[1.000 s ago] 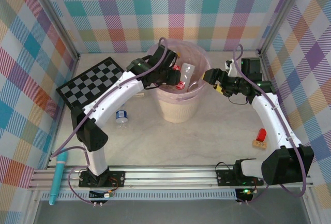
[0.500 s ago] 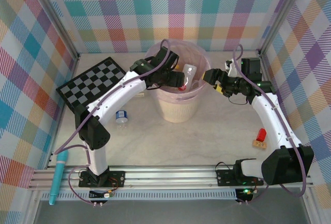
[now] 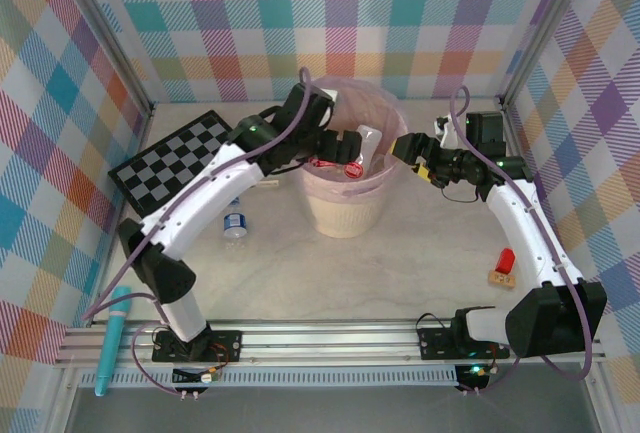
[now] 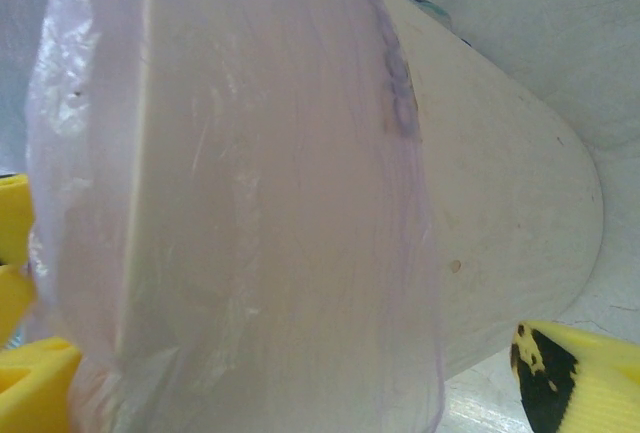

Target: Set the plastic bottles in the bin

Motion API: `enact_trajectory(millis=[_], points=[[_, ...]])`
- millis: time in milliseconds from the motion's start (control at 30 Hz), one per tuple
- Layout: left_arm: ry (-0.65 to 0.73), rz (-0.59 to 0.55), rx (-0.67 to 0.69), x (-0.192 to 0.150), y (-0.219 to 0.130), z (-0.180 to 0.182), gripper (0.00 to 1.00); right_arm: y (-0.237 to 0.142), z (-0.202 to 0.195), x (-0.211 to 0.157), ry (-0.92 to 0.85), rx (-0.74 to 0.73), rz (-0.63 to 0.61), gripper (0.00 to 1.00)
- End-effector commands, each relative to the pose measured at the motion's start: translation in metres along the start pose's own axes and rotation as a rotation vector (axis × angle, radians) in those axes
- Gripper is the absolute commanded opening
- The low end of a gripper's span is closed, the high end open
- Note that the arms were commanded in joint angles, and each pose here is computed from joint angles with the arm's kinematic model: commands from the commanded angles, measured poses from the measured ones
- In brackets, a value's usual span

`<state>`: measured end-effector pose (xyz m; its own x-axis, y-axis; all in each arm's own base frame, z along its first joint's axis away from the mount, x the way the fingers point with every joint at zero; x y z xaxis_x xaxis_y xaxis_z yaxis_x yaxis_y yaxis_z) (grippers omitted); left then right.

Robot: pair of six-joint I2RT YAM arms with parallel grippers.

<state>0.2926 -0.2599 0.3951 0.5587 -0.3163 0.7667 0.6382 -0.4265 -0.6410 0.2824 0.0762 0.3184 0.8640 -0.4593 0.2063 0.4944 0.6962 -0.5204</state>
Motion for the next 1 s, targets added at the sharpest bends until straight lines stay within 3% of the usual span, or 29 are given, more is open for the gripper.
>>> enact_trajectory(millis=[0,233,467,633,967], points=[[0.009,-0.122,-0.006,0.012,-0.048,0.005,1.0,0.005,-0.006,-0.002,0.008,-0.031,0.026,0.96],[-0.015,-0.253,0.06,0.006,-0.109,0.022,1.0,0.006,-0.007,-0.001,0.013,-0.037,0.028,0.96],[-0.159,-0.181,0.209,-0.052,-0.136,0.075,1.0,0.004,-0.003,-0.001,0.006,-0.038,0.023,0.96],[-0.331,-0.065,0.26,-0.119,-0.124,0.111,1.0,0.004,-0.004,-0.001,0.004,-0.048,0.025,0.96],[-0.509,0.205,0.293,-0.229,-0.042,0.133,1.0,0.004,-0.005,-0.001,0.008,-0.06,0.031,0.96]])
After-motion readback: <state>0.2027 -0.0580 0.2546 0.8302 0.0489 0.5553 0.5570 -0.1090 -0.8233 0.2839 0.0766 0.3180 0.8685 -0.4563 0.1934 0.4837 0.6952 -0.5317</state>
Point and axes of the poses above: each hand's point on the last joint's axis, 136 mm out from that joint toward the fingers, its own y axis out along the fingers, its own z axis along the line the jaws close on, x = y × z, the point moved 10 cm from there along -y, back along the fingers, and after that the axes turned 13 degrees about y, right-handed, at the moved point
